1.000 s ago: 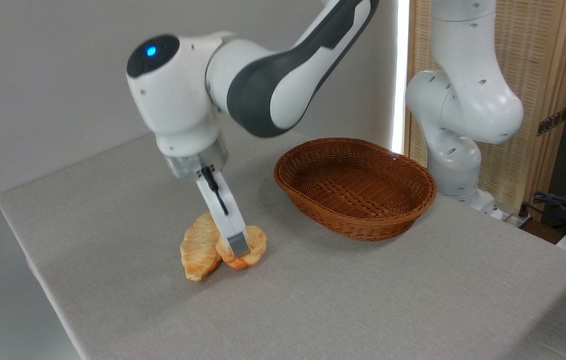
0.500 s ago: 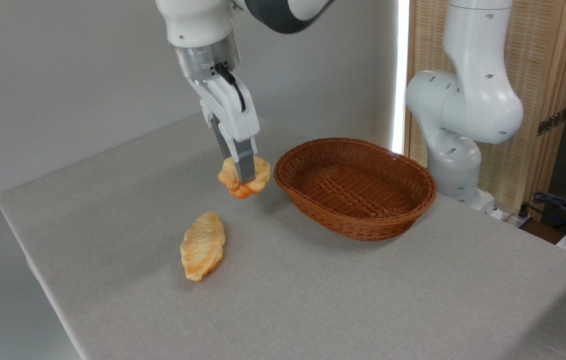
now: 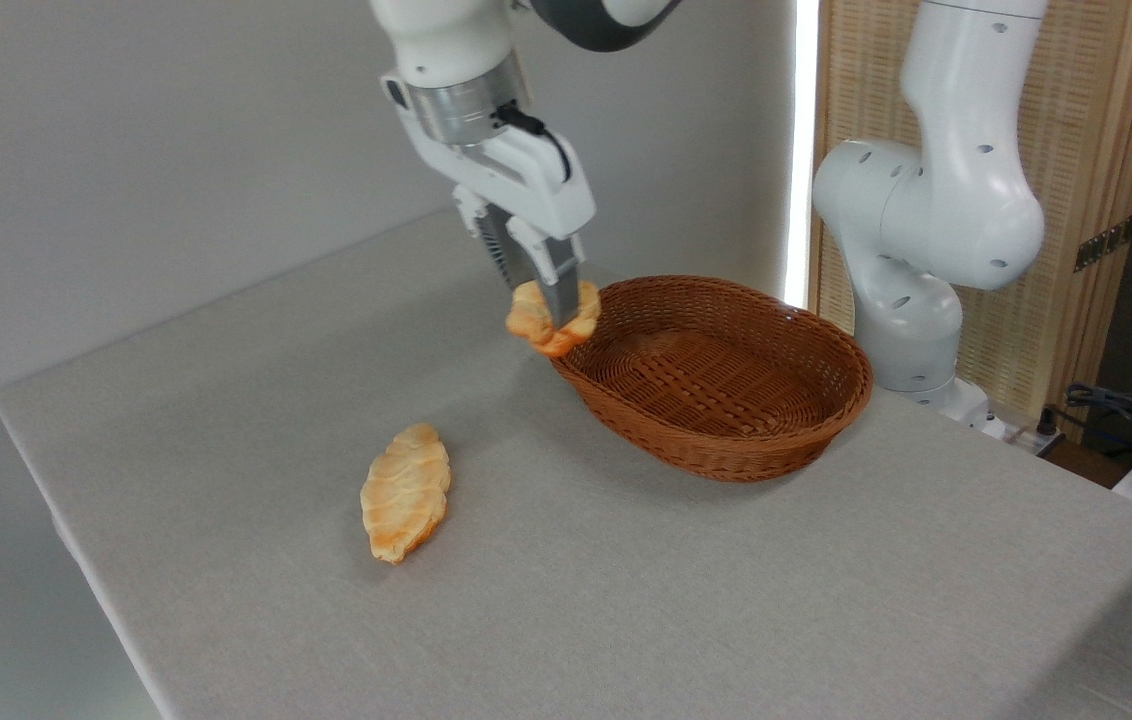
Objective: Put bread into the basket
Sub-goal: 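Lift the held bread roll and carry it over the wicker basket, then lower the bread roll into the basket and open the gripper, then raise the open gripper up away from the basket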
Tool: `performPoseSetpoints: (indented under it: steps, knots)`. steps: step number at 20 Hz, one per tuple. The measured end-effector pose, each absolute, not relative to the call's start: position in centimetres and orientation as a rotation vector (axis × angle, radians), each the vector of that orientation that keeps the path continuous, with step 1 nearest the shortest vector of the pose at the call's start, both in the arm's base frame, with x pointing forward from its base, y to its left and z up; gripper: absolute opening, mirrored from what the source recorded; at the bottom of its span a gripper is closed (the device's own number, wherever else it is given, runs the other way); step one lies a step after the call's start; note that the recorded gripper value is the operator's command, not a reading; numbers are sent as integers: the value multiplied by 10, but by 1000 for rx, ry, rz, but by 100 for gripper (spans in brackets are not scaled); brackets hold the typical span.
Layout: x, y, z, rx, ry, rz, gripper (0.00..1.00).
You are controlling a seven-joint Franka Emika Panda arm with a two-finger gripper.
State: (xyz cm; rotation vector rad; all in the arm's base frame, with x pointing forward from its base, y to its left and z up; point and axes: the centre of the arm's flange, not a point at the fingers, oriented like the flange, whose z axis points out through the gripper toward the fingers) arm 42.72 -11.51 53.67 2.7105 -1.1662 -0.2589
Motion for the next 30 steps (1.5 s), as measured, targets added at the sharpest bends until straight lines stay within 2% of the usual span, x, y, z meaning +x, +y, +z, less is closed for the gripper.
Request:
performPoseSetpoints:
  steps: [1,3,7,14,22,25,30]
  knots:
    - [416,-119,532,2704,-1180,-278,62]
    - [399,-127,522,2690,-1208,-320,83]
    - [380,-134,499,2662,-1235,-404,99]
    - [373,-147,478,2630,-1272,-482,100]
    - [371,-155,477,2621,-1300,-486,100]
    - [383,-154,498,2643,-1298,-384,100]
    - [427,-132,547,2764,-1275,-34,100]
